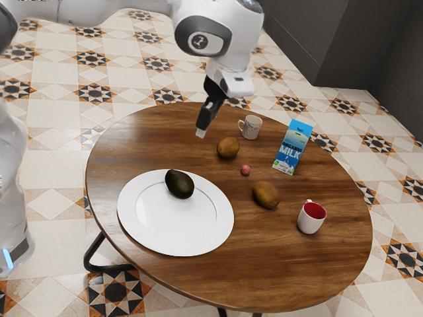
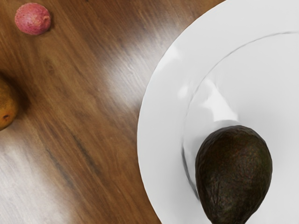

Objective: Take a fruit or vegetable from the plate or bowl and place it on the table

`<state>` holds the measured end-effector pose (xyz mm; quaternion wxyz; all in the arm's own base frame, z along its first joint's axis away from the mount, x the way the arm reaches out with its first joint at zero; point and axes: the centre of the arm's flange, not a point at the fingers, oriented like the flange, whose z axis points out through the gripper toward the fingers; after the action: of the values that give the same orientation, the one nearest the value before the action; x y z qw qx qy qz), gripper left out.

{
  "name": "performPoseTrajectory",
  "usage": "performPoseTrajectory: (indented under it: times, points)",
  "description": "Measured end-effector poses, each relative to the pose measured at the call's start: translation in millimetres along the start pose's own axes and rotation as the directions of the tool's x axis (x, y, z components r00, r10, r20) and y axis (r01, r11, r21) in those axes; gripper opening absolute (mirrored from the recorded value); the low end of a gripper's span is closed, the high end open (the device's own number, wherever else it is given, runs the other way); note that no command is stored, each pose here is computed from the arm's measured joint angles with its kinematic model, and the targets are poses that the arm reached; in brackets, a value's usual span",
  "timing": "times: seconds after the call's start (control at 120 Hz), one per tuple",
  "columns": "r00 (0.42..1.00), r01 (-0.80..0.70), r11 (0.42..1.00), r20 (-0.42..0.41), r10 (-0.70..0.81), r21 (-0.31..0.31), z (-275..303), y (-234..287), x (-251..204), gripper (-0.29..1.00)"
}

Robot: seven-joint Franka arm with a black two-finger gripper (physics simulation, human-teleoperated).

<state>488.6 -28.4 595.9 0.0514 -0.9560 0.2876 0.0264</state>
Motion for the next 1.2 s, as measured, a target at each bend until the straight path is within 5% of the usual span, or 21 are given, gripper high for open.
performPoseTrajectory:
  times: [0.3, 0.583, 0.9, 1.2]
  points:
    - [0.977, -0.206, 0.978, -0.065, 0.204, -0.019, 28.8, 18.6, -7.9, 0.70]
    - [0.939, -0.343, 0.932, -0.027, 0.342, -0.120, 67.0, 56.7, -26.5, 0.70]
    - [0.916, -0.401, 0.896, -0.052, 0.399, -0.190, 91.3, 71.6, -38.3, 0.70]
    - [0.934, -0.356, 0.916, -0.093, 0.344, -0.184, 103.1, 63.6, -23.1, 0.70]
